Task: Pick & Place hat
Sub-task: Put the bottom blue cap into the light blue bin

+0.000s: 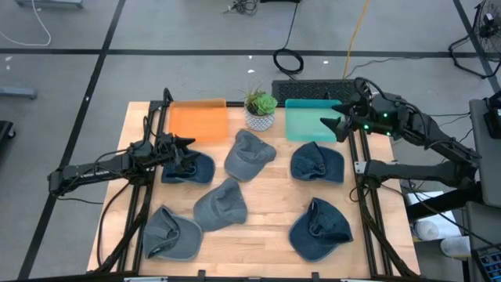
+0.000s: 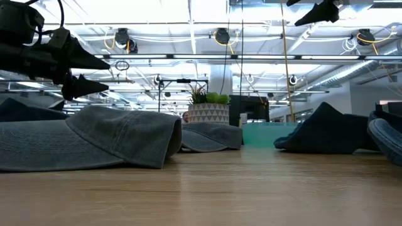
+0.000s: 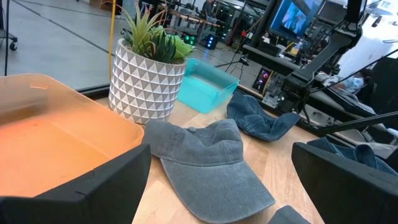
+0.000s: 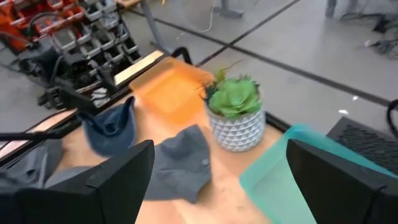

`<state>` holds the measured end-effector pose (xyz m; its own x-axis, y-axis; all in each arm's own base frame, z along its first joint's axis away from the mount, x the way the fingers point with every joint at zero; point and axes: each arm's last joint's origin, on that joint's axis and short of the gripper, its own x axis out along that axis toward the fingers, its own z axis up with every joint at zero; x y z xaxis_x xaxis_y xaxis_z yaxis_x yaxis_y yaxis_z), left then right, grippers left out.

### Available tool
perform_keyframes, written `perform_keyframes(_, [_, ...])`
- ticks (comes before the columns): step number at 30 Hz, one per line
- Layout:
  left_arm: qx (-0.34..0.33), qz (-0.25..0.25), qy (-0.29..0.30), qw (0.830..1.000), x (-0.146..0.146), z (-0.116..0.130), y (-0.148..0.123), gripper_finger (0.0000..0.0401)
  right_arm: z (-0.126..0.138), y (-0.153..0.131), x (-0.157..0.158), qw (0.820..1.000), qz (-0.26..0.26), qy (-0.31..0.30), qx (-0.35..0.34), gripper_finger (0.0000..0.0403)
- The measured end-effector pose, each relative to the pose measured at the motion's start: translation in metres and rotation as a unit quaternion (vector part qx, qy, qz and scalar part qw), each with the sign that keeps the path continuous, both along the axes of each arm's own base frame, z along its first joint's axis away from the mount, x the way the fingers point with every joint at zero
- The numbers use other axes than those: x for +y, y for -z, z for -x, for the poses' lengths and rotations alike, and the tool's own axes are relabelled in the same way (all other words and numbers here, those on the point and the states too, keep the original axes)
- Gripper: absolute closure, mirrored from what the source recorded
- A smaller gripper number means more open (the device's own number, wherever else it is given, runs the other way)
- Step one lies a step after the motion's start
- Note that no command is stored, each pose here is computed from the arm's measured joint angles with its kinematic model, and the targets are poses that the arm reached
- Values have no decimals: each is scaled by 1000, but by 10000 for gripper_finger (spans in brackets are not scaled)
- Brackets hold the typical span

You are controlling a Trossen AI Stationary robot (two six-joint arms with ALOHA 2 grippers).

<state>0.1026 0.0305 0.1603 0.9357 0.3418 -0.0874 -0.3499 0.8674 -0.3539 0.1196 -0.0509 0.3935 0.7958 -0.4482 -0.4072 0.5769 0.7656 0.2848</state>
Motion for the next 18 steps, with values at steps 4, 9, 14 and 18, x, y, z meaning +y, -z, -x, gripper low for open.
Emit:
perform_keyframes(4, [0, 0, 0, 1000, 0, 0, 0, 2, -13, -3, 3, 1000, -15, -20, 2, 51])
perform_keyframes(9, [0, 0, 0, 1000, 0, 0, 0, 2, -31, -4, 8, 998, -34, -45, 11, 51])
perform_keyframes(14, [0, 0, 0, 1000, 0, 0, 0, 2, -52, -5, 14, 995, -79, -53, 11, 51])
perform_keyframes(18, [0, 0, 0, 1000, 0, 0, 0, 2, -67, -4, 19, 992, -114, -54, 11, 51])
